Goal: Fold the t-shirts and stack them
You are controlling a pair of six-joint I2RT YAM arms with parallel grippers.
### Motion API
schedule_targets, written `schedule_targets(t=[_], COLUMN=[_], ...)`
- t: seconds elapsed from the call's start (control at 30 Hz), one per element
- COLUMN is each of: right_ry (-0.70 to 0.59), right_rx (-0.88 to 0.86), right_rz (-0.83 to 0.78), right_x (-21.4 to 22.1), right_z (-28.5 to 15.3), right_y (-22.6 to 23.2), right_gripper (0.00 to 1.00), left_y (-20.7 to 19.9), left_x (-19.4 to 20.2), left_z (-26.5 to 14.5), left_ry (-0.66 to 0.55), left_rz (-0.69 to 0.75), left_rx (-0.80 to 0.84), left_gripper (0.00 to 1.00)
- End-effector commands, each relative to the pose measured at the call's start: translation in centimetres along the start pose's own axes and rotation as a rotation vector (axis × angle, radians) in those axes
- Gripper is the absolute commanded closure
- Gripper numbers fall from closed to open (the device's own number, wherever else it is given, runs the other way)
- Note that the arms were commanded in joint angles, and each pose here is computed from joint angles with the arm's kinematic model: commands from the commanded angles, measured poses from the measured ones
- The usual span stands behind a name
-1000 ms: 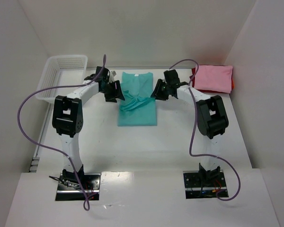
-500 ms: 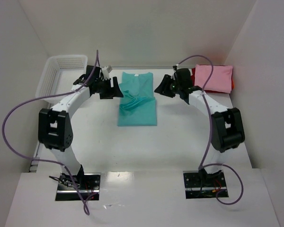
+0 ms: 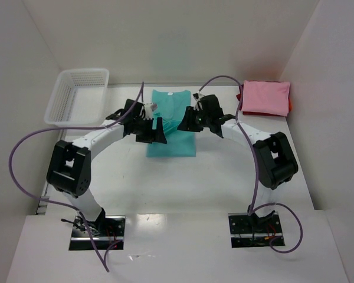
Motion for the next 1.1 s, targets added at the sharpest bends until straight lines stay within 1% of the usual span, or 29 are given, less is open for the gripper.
schedule_targets(t=[0.0,0.13,0.33,0.57,0.7,1.07], right_ry=[-0.068,-0.034,0.012,0.068,0.069,0.107], right_rx=[0.088,0.118,0.147,0.195,0.196,0.228], right_rz=[-0.010,0.008,0.048,0.062,0.062,0.070], right_x=[-1.5,-0.2,1.8,3.7,3.7,4.9], right_z=[0.3,0.8,1.6,2.2,2.4,3.4], right_y=[-1.1,-2.4,-4.3,-6.4,-6.6,-8.2], right_gripper=[0.57,0.57,0.59,0.62,0.67,0.68], left_y=[0.8,1.8,2.4,2.3,2.3,4.1], left_x=[-0.6,-0.2,-1.5,-3.2,-3.7,-3.6], left_z=[2.6,4.1,6.2,7.0,7.2,8.8], left_ry=[0.013,0.027,0.001,-0.023,-0.025,-0.014], left_rz=[-0.013,-0.053,-0.066,-0.059,-0.058,-0.083], left_rx=[-0.159,-0.233,-0.229,-0.214,-0.214,-0.302], left_gripper=[0.08,0.07,0.07,0.07,0.07,0.06])
Point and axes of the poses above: each gripper's point midway between its finger pads, its own z axis out along the fingers, its own y axis along the line the jaws close on, x = y × z, the point moved 4 cm from there along -z, back along the fingers, and after that the axes turned 12 degrees about z, right-handed, at the moved point
